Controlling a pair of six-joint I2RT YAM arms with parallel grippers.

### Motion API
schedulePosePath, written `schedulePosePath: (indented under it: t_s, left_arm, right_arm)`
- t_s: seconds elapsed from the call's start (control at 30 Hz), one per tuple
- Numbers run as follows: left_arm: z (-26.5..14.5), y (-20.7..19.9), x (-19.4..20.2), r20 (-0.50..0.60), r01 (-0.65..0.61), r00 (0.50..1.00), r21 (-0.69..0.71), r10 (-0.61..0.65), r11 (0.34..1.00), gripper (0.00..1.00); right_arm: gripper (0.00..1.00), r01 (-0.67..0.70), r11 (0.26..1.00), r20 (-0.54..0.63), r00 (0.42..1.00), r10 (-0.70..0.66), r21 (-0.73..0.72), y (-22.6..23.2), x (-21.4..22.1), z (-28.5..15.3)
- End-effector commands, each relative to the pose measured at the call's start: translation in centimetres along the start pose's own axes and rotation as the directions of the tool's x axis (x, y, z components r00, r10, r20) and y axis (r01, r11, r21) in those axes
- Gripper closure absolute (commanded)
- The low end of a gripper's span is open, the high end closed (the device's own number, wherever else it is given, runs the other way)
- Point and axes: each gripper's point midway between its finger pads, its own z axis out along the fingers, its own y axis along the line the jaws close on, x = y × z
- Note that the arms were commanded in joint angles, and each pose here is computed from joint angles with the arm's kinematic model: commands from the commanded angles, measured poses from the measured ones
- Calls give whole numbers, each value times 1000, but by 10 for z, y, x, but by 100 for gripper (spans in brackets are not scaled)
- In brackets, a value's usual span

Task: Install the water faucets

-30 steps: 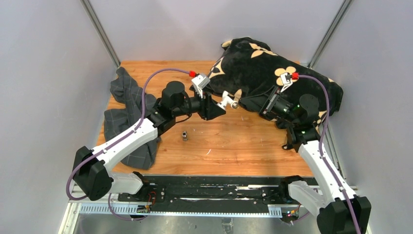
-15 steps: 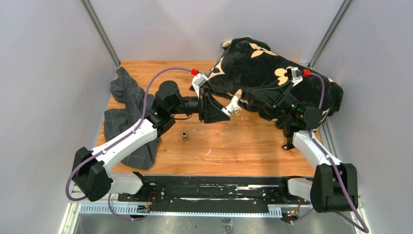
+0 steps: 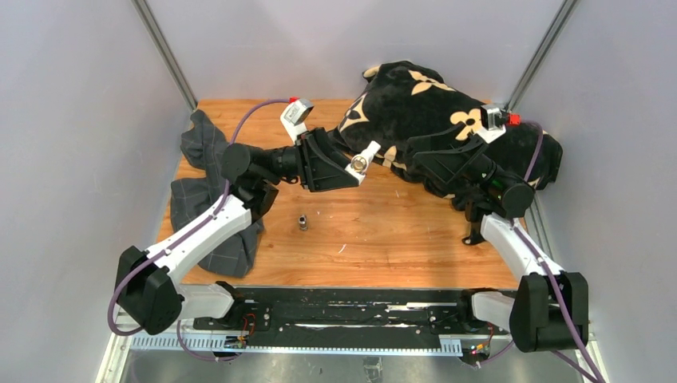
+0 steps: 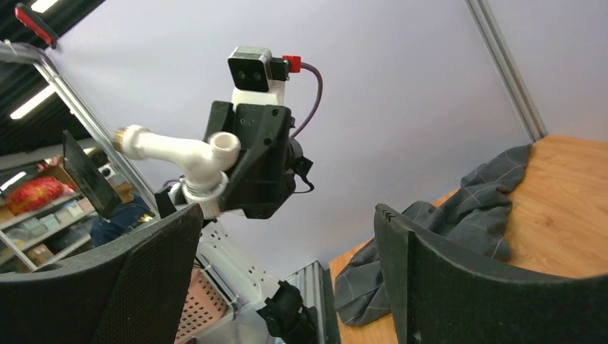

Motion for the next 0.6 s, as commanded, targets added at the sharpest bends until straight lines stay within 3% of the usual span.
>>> schedulePosePath:
  t_s: [0.0, 0.13, 0.33, 0.57]
  left_arm:
    - [-7, -66, -16, 28, -27, 999, 242, 21, 970, 100]
    - [-12, -79, -22, 4, 95, 995, 332, -103, 938, 100]
    - [-14, -88, -22, -19, 91, 996, 341, -90, 936, 100]
    - [-14, -102, -26, -30, 87, 996, 360, -82, 929, 100]
  right_arm:
    - [12, 232, 963, 25, 973, -231, -140, 41, -4, 17]
    - [9, 286, 923, -29, 952, -303, -257, 64, 4, 36]
    - [2, 276, 898, -76, 945, -319, -343, 73, 6, 57]
    - [1, 280, 851, -79, 934, -349, -445, 86, 4, 88]
